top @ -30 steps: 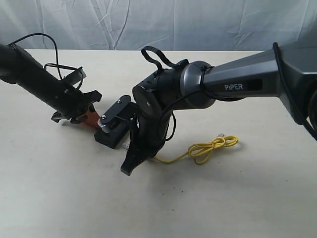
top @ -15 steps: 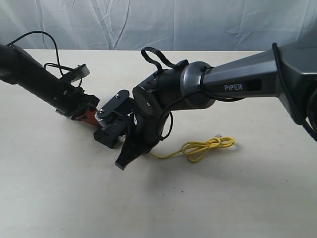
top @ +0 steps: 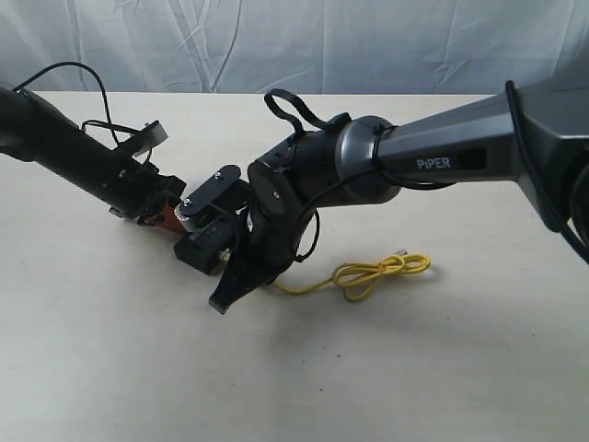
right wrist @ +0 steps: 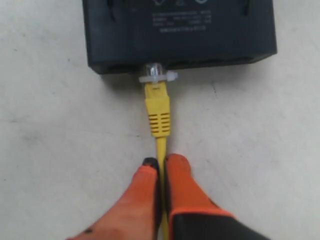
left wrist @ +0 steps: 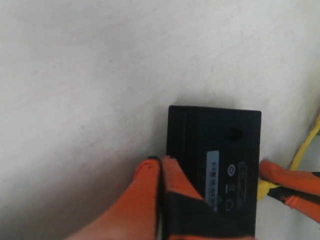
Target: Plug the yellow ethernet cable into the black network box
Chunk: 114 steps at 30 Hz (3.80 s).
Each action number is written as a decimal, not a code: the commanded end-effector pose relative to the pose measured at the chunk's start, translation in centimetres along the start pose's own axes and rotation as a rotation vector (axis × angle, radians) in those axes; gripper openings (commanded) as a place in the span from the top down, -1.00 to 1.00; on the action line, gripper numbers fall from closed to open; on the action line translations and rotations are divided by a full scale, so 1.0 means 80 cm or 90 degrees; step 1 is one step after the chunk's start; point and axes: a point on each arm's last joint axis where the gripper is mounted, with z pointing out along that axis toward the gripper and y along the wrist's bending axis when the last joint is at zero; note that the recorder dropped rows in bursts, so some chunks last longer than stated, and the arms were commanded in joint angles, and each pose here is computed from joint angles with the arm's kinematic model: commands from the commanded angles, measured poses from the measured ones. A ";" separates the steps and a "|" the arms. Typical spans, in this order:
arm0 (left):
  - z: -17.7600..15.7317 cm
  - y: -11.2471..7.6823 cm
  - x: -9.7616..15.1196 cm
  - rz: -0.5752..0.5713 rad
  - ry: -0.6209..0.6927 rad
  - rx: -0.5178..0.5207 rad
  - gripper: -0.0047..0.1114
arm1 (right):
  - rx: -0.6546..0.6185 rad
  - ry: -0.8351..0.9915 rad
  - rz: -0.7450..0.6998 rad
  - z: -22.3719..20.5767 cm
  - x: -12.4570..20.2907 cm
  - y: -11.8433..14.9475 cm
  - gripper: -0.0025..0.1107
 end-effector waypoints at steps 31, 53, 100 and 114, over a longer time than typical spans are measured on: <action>-0.202 -0.128 0.025 0.083 -0.284 -0.308 0.92 | -0.062 -0.051 0.458 -0.153 0.061 -0.173 0.95; -0.256 -0.270 0.281 0.287 -0.661 -0.501 0.92 | 0.194 -0.397 0.495 -0.293 0.168 -0.161 0.95; -0.150 -0.182 0.388 0.387 -0.659 -0.659 0.92 | 0.191 -0.407 0.497 -0.293 0.167 -0.159 0.95; -0.158 -0.173 0.391 0.175 -0.758 -0.609 0.92 | 0.191 -0.407 0.497 -0.293 0.167 -0.159 0.95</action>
